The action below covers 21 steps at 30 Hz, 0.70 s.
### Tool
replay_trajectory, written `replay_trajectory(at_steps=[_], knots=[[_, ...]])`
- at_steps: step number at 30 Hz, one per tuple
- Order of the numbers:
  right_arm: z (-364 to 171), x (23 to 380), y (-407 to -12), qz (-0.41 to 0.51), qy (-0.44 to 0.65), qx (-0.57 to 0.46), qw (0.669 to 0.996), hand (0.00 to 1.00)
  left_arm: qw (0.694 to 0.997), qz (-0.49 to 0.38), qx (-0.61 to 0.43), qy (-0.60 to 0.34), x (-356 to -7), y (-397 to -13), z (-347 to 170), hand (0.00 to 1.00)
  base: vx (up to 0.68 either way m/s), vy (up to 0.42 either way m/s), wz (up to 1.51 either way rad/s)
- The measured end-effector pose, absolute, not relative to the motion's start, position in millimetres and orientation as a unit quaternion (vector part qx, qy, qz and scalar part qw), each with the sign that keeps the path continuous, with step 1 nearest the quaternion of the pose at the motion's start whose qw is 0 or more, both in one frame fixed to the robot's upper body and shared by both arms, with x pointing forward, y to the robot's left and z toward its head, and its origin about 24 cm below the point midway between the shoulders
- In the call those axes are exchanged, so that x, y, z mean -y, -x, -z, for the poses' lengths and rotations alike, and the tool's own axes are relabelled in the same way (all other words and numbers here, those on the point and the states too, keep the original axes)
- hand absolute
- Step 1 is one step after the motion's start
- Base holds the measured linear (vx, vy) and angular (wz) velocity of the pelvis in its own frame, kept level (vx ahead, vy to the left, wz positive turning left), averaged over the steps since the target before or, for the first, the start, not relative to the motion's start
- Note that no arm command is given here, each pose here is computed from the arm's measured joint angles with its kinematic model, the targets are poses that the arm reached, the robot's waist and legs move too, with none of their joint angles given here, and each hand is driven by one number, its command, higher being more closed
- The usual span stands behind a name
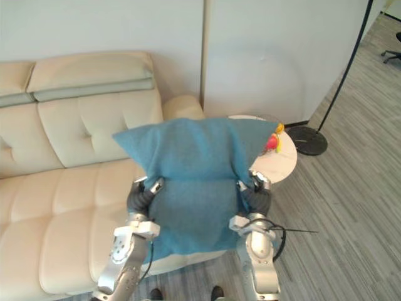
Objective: Pick up cushions and gather them together orderly.
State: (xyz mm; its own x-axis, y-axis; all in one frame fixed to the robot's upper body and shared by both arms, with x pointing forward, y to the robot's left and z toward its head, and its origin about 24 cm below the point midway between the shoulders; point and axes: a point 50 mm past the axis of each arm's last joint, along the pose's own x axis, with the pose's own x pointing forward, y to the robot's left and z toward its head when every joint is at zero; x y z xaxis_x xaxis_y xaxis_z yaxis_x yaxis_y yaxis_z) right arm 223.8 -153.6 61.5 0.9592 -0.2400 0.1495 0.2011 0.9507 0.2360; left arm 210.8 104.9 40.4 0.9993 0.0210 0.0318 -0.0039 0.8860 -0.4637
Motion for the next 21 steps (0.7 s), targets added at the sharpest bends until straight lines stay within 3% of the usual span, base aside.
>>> replay_trajectory(at_steps=[14,21], knots=[[-71,154,-233,0.087,-0.069,0.115,0.987,1.0,0.967,-0.005,0.037,0.251,-108,-211,-50,1.0,-0.08,0.016,0.5],[-68,165,-242,0.108,-0.067,0.113,0.986,1.0,0.96,0.018,0.012,0.279,-97,-212,-40,1.0,0.03,0.253,0.88]])
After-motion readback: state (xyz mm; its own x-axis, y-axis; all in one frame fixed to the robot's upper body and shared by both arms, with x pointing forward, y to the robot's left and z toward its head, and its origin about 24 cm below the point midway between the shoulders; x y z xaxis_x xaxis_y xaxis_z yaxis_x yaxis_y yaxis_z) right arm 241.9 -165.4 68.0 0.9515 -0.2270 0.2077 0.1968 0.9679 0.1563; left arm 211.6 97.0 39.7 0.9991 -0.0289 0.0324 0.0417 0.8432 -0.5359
